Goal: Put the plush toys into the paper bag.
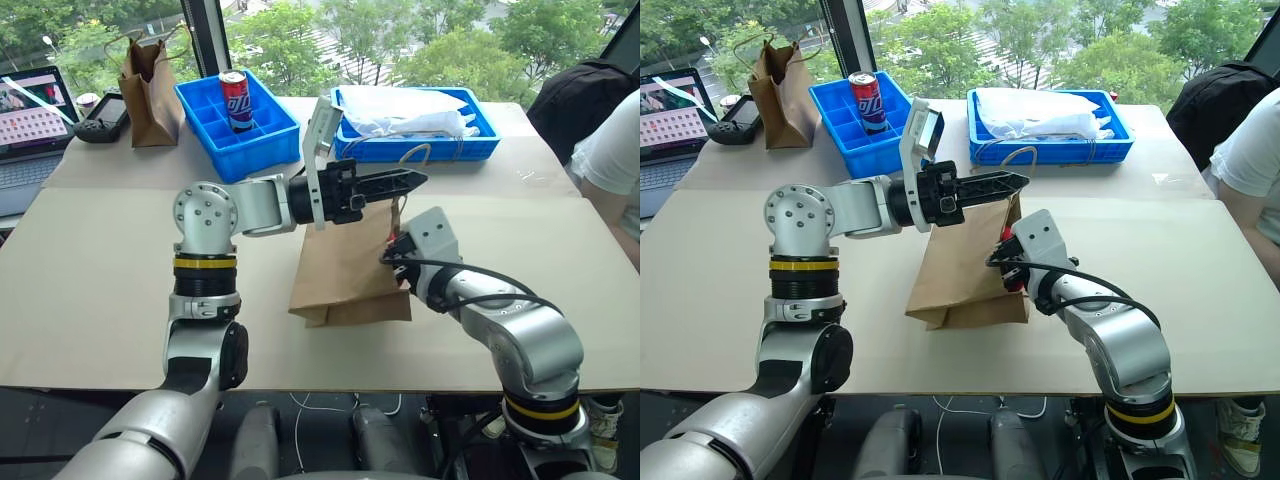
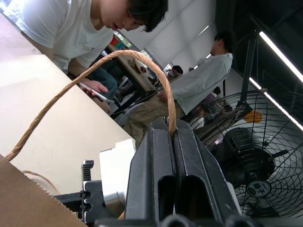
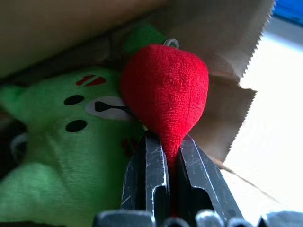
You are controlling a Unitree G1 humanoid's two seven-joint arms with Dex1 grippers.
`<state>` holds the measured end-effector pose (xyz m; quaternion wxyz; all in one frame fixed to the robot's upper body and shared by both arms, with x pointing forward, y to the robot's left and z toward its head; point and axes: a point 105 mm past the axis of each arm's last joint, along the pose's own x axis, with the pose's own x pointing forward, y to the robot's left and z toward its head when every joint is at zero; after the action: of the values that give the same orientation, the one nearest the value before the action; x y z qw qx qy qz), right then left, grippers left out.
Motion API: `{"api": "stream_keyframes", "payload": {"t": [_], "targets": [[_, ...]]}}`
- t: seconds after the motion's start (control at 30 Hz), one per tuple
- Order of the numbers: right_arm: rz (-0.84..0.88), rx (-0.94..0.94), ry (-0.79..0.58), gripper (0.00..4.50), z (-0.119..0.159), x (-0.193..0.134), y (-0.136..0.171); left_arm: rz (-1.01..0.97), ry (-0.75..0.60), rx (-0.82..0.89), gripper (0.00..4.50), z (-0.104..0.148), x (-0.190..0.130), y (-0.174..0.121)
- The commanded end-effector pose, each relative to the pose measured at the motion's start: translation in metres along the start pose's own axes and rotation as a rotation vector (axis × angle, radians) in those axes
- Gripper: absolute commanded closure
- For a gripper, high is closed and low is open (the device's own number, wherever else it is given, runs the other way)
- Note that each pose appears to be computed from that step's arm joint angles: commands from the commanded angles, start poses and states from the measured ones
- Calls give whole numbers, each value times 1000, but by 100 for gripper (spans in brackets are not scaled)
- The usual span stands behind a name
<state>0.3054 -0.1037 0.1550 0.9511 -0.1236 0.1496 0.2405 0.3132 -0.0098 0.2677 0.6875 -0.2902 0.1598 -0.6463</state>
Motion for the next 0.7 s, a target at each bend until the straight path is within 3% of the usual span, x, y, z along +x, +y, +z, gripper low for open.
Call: {"api": "stream_keyframes", "payload": {"t": [0.03, 0.2, 0.47, 0.63, 0.7], "targets": [[35, -6, -65, 449, 11, 5, 6, -45, -10, 45, 450, 1, 2, -12], [121, -65, -102, 449, 9, 20, 11, -49, 1, 37, 450, -4, 0, -12], [200, 3, -196, 176, 12, 26, 17, -34, -3, 39, 450, -7, -6, -10], [166, 0, -195, 12, 6, 19, 5, -24, -5, 39, 450, -7, -9, -8], [141, 24, -195, 12, 4, 12, -8, -23, -3, 37, 450, -8, -10, -7]]}}
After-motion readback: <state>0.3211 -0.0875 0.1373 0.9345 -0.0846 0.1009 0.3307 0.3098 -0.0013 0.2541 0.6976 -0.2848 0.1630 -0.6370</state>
